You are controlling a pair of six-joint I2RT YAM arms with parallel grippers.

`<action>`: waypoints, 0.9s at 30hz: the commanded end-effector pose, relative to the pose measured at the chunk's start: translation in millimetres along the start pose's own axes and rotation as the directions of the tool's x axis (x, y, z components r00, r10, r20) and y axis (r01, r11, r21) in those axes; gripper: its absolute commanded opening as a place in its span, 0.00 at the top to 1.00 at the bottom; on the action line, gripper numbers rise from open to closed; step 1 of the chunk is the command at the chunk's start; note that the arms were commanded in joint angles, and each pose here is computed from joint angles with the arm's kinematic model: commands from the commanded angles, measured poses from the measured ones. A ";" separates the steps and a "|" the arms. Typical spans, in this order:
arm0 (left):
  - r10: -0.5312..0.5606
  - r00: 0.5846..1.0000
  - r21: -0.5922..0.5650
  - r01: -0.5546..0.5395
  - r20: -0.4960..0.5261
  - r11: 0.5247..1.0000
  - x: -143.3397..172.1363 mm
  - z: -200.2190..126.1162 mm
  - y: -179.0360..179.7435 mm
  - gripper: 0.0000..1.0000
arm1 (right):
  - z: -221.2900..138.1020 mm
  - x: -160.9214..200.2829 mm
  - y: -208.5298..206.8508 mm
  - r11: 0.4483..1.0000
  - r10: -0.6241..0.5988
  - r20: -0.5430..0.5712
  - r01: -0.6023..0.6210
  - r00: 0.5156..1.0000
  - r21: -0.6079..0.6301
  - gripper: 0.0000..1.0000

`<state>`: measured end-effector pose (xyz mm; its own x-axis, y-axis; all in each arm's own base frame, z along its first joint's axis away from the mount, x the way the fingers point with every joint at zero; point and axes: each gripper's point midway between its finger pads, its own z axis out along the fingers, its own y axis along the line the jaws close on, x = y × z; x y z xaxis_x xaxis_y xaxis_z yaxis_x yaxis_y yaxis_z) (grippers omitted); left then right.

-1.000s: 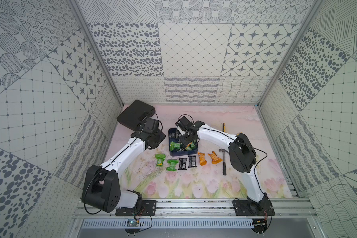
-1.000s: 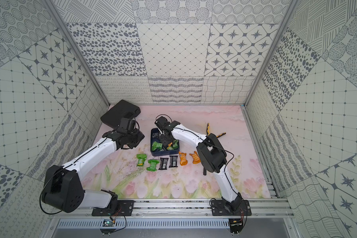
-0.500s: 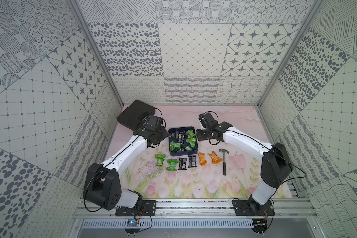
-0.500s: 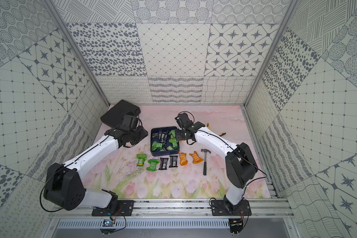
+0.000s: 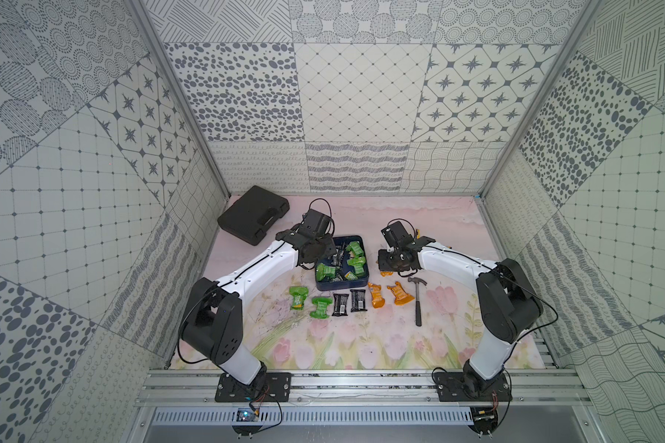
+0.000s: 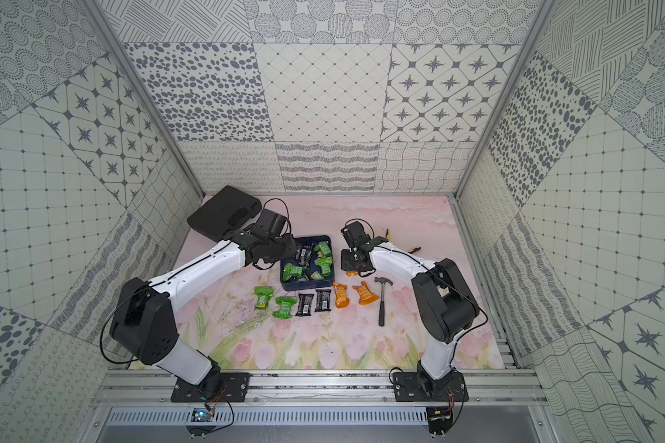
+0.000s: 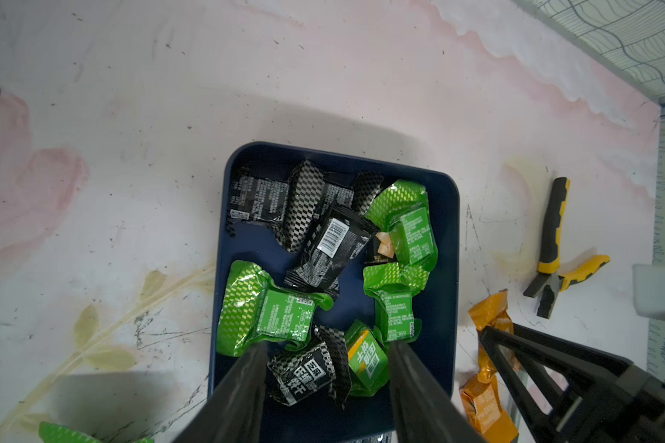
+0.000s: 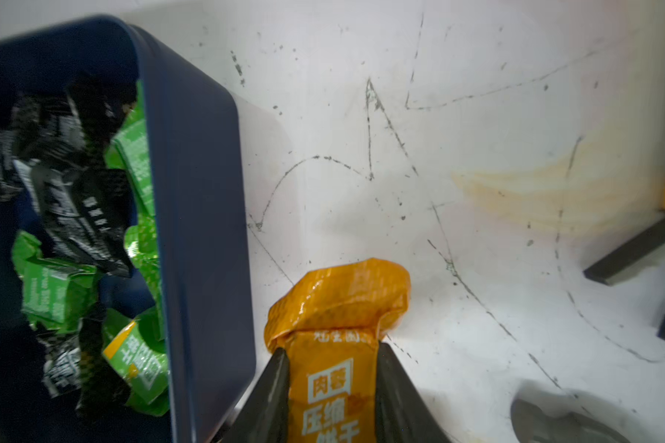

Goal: Take the cookies out of the storage box
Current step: Place the cookie at the center of the board, then pick up the cookie from the storage box.

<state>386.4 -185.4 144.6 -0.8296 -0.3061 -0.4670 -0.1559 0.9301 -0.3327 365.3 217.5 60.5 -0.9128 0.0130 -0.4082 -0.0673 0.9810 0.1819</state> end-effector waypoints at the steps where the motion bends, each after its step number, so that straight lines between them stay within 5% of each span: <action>1: 0.118 0.990 -0.053 -0.122 -0.083 0.991 18.1 9.5 -0.4 0.44 | 11.4 -3.9 4.4 1.000 0.003 0.009 -0.003 1.000 -0.012 0.78; 5: 0.162 0.981 -0.047 -0.168 -0.105 0.985 24.8 18.1 -8.7 0.44 | 17.9 -0.8 0.3 1.000 -0.009 0.004 0.009 1.000 0.011 0.75; 10: 0.201 0.969 -0.022 -0.206 -0.146 0.978 32.5 31.3 -17.7 0.43 | 19.5 -1.7 1.9 1.000 -0.007 0.000 0.007 1.000 0.005 0.52; 17: 0.246 0.953 -0.035 -0.256 -0.177 0.966 36.1 47.9 -21.1 0.41 | -20.2 -29.0 8.1 1.000 0.005 0.109 -0.002 0.994 -0.027 0.37; 27: 0.324 0.917 -0.114 -0.357 -0.232 0.927 34.4 82.4 -13.3 0.34 | -53.2 -34.3 -2.9 0.999 0.046 0.188 -0.042 0.981 -0.021 0.35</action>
<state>403.6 -231.6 75.7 -0.9275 -0.0224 -0.3733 0.0324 0.9897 -0.1397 376.8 212.6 122.9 -0.8317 0.0698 -0.5508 -0.0675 0.9720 0.2251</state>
